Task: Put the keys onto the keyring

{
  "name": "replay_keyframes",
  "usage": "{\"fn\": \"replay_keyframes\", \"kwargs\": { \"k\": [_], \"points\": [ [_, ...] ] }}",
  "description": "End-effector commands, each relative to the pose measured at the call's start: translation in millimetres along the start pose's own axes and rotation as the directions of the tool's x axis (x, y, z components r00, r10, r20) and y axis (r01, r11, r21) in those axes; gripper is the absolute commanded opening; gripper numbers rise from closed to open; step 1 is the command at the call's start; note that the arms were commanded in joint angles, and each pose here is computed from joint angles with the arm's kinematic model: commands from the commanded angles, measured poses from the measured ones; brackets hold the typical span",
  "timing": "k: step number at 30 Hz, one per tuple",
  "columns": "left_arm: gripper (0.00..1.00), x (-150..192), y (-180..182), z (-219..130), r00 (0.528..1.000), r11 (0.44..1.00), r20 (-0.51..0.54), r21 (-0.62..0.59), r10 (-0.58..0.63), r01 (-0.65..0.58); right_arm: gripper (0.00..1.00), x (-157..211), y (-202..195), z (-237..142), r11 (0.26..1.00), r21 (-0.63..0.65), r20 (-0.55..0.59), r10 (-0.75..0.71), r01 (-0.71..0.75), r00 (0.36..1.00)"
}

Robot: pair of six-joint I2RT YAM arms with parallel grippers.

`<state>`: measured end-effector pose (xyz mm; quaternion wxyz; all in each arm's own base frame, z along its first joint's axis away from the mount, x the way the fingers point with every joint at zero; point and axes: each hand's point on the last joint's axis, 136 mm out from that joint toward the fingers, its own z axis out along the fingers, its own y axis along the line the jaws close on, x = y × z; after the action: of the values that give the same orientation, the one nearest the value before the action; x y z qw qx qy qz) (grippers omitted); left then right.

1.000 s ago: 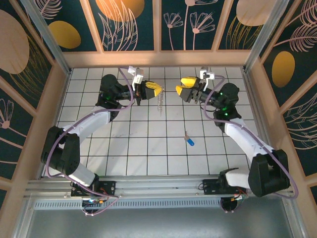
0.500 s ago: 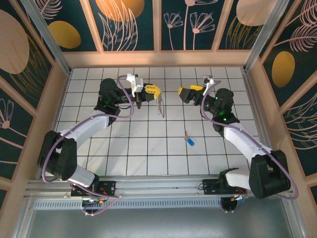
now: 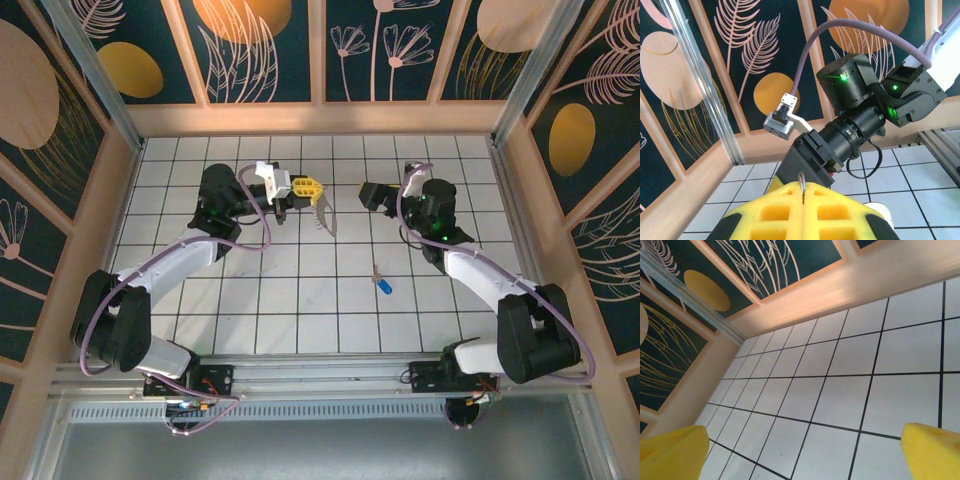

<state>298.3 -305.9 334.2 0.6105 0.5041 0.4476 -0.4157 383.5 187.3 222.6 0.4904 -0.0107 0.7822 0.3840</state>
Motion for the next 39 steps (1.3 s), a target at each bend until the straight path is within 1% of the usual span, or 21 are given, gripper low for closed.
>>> {"fn": "replay_keyframes", "kwargs": {
  "k": [1, 4, 5, 6, 8, 12, 17, 18, 20, 23, 26, 32, 35, 39],
  "points": [
    [0.0, -17, -1, -1, 0.996, 0.997, 0.031, -0.017, 0.082, -0.082, 0.99, -14, 0, 2, 1.0, 0.016, 0.052, 0.016, -0.017, 0.999],
    [0.0, -21, 2, 2, 0.996, 0.998, 0.054, -0.005, 0.066, -0.066, 0.99, -16, -3, 1, 0.999, 0.036, 0.065, 0.005, -0.008, 0.998],
    [0.0, -18, 1, 3, 0.998, 0.999, 0.054, 0.005, 0.044, -0.044, 0.99, -16, -4, 1, 0.999, 0.043, 0.066, 0.005, -0.008, 0.998],
    [0.0, -29, 5, 7, 0.996, 0.999, 0.077, 0.014, 0.048, -0.049, 0.99, -16, -5, 1, 0.999, 0.051, 0.063, 0.001, -0.004, 0.998],
    [0.0, -32, 10, 12, 0.996, 0.999, 0.093, 0.04, 0.004, -0.007, 0.99, -16, -7, 0, 0.998, 0.07, 0.056, -0.003, -0.001, 0.998],
    [0.0, -35, 23, 26, 0.985, 0.988, 0.108, 0.091, -0.133, 0.124, 0.99, -20, -9, -4, 0.995, 0.098, 0.06, -0.007, 0.002, 0.998],
    [0.0, -40, 26, 40, 0.97, 0.971, 0.134, 0.152, -0.205, 0.184, 0.99, -22, -10, -13, 0.996, 0.086, 0.072, -0.014, 0.007, 0.997],
    [0.0, -30, 29, 46, 0.963, 0.961, 0.115, 0.166, -0.243, 0.223, 0.99, -23, -11, -16, 0.996, 0.085, 0.079, -0.014, 0.007, 0.997],
    [0.0, -26, 31, 54, 0.953, 0.945, 0.092, 0.189, -0.289, 0.268, 0.99, -28, -13, -23, 0.996, 0.084, 0.102, -0.009, 0.001, 0.995],
    [0.0, -21, 28, 63, 0.943, 0.926, 0.068, 0.223, -0.326, 0.304, 0.99, -39, -16, -36, 0.997, 0.081, 0.152, 0.005, -0.018, 0.988],
    [0.0, -18, 24, 68, 0.935, 0.911, 0.049, 0.247, -0.352, 0.33, 0.99, -47, -15, -46, 0.998, 0.06, 0.178, 0.01, -0.021, 0.984],
    [0.0, -13, 17, 74, 0.911, 0.869, 0.008, 0.302, -0.413, 0.392, 0.84, -58, 2, -55, 0.998, -0.062, 0.187, 0.012, 0.0, 0.982],
    [0.0, -11, 13, 74, 0.903, 0.852, -0.012, 0.326, -0.43, 0.41, 0.81, -63, 16, -59, 0.991, -0.129, 0.191, -0.018, 0.043, 0.981],
    [0.0, -9, 8, 73, 0.899, 0.836, -0.037, 0.355, -0.435, 0.419, 0.75, -67, 39, -65, 0.968, -0.22, 0.188, -0.077, 0.118, 0.979]
  ]
}}
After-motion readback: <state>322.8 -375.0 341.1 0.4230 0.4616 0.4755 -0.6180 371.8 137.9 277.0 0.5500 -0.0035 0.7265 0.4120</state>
